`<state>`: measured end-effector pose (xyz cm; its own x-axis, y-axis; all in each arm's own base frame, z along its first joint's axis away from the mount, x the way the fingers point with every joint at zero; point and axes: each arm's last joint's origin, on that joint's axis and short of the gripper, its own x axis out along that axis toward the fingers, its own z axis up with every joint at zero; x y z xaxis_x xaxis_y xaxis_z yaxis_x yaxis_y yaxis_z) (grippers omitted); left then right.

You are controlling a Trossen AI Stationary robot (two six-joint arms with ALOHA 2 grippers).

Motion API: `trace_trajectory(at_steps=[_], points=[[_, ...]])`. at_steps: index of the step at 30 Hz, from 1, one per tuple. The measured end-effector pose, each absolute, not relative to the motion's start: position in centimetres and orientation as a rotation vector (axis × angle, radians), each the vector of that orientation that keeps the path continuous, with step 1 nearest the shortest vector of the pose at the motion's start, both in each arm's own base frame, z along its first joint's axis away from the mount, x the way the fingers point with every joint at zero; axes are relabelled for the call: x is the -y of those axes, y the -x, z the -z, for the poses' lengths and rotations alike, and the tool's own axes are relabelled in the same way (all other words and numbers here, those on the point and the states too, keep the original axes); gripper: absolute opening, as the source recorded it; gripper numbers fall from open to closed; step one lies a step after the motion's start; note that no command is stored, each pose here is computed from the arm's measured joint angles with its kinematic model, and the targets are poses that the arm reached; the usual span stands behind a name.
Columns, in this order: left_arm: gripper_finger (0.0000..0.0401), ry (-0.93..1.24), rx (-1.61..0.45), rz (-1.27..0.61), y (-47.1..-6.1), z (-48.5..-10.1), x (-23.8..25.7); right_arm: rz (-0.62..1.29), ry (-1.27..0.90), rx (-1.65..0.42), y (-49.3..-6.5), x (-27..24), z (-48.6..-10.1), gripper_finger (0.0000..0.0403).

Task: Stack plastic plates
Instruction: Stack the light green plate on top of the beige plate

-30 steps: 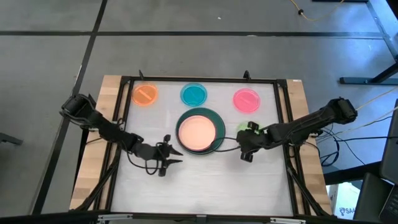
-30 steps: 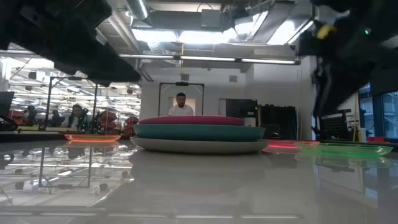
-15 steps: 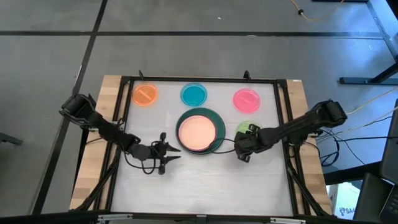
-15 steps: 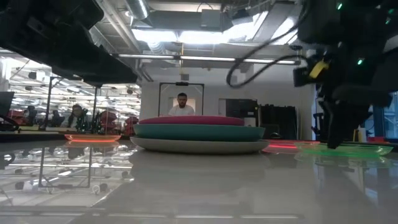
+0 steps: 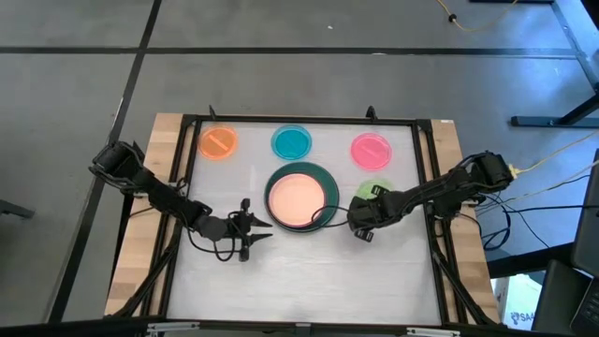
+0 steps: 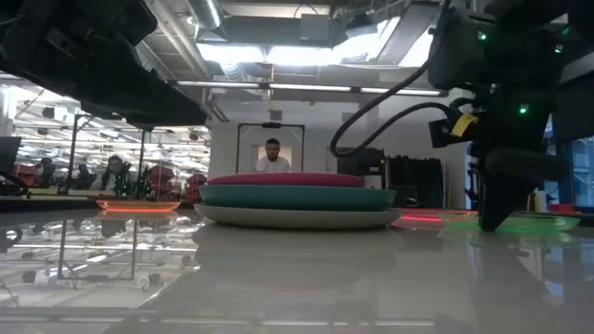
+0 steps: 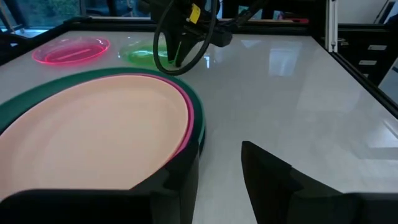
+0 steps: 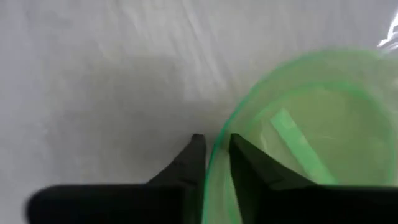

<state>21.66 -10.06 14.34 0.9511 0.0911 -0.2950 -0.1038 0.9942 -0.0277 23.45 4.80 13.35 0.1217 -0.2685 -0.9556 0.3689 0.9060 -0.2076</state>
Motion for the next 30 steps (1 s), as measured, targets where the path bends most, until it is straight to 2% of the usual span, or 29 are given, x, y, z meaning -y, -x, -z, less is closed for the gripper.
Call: trace_trajectory(at_steps=[3,5,13,19,30], points=[[0.0114,0.043,-0.298,-0.099,-21.7,-14.3,10.1,0.451,-0.043,-1.376,-23.4,-4.7,-13.3,0.0014],[0.0114,0.044,-0.298,-0.099,-21.7,-14.3,10.1,0.446,-0.017,-1.380,-23.4,-4.7,-13.3,0.0006],[0.0114,0.044,-0.298,-0.099,-21.7,-14.3,10.1,0.413,0.056,-1.403,-23.2,-4.5,-14.1,0.0002],[0.0114,0.049,-0.298,-0.101,-21.7,-14.3,10.0,0.415,0.142,-1.367,-24.3,-4.6,-17.3,0.0001],[0.0114,0.050,-0.299,-0.099,-21.6,-14.3,10.1,0.264,0.288,-1.107,-28.5,-5.5,-22.3,0.0001]])
